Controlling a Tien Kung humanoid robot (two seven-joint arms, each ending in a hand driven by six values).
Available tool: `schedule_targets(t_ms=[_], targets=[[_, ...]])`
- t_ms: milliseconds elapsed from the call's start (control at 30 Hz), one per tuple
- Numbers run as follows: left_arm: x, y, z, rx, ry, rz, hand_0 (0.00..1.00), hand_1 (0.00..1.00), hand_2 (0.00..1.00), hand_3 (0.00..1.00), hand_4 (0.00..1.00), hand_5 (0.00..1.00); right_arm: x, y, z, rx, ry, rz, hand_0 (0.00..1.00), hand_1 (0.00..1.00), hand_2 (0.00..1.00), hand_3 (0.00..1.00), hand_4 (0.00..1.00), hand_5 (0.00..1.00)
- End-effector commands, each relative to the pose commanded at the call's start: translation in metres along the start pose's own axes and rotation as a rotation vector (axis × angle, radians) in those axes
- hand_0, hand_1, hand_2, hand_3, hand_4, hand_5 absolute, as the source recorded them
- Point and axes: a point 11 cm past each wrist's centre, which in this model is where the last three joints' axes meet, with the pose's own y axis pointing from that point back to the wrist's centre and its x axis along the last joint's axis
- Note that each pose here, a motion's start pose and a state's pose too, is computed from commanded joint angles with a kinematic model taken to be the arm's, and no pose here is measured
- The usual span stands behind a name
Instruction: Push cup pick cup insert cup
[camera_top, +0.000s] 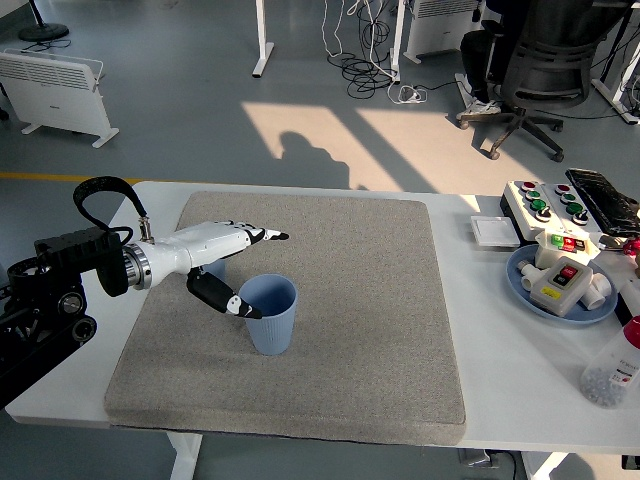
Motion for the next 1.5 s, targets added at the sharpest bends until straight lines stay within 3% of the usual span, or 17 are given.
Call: schedule_targets(t_ms=[267,567,600,767,800,967,1000,1167,1200,1400,1433,1500], targets=[[-0.014,-0.014,0.01,-0.016,0.004,-0.07,0.945,0.951,0.998,0.998,0.97,0.393,0.001,0.0,0.002,-0.003,0.011,0.001,0.688,0.606,0.642,0.556,0.095,0.412],[-0.017,-0.022,0.01,-0.007,-0.033,-0.091,0.935,0.943,0.998,0.998,0.966,0.378,0.001,0.0,0.001,0.001,0.016,0.001,0.689,0.607,0.642,0.556,0.095,0.411],[-0.017,-0.023,0.009,-0.004,-0.039,-0.093,0.851,0.89,0.946,0.969,0.937,0.329,0.001,0.0,0.0,0.002,0.016,0.001,0.689,0.607,0.642,0.556,0.095,0.413],[-0.018,-0.028,0.007,0.002,-0.058,-0.094,0.851,0.89,0.946,0.969,0.937,0.329,0.001,0.0,-0.002,0.005,0.014,0.0,0.689,0.607,0.642,0.556,0.095,0.413],[-0.018,-0.028,0.007,0.002,-0.06,-0.094,0.694,0.809,0.868,0.874,0.815,0.167,0.001,0.0,-0.002,0.006,0.014,0.0,0.691,0.607,0.642,0.556,0.095,0.413],[-0.02,-0.029,0.004,0.011,-0.082,-0.103,0.694,0.809,0.868,0.874,0.815,0.167,0.001,0.0,-0.004,0.008,0.01,0.0,0.691,0.607,0.642,0.556,0.095,0.413],[-0.021,-0.029,0.004,0.012,-0.084,-0.104,0.586,0.739,0.804,0.751,0.8,0.165,0.001,0.0,-0.004,0.008,0.009,0.001,0.69,0.604,0.641,0.556,0.094,0.408],[-0.024,-0.029,0.001,0.015,-0.071,-0.111,0.586,0.739,0.804,0.751,0.8,0.165,0.001,0.0,-0.004,0.008,0.009,0.001,0.69,0.604,0.641,0.556,0.094,0.408],[-0.025,-0.029,0.0,0.016,-0.069,-0.112,0.549,0.72,0.774,0.669,0.77,0.145,0.001,0.0,-0.004,0.008,0.009,0.001,0.69,0.604,0.64,0.556,0.095,0.409],[-0.027,-0.028,-0.003,0.021,-0.066,-0.118,0.549,0.72,0.774,0.669,0.77,0.145,0.002,0.0,-0.004,0.008,0.009,0.002,0.69,0.604,0.64,0.556,0.095,0.409],[-0.027,-0.028,-0.003,0.021,-0.066,-0.119,0.493,0.68,0.742,0.557,0.725,0.115,0.002,0.0,-0.004,0.008,0.009,0.002,0.69,0.602,0.64,0.556,0.095,0.41],[-0.027,-0.028,-0.003,0.021,-0.066,-0.119,0.493,0.68,0.742,0.557,0.725,0.115,0.001,0.0,-0.004,0.009,0.009,0.002,0.69,0.602,0.64,0.556,0.095,0.41]])
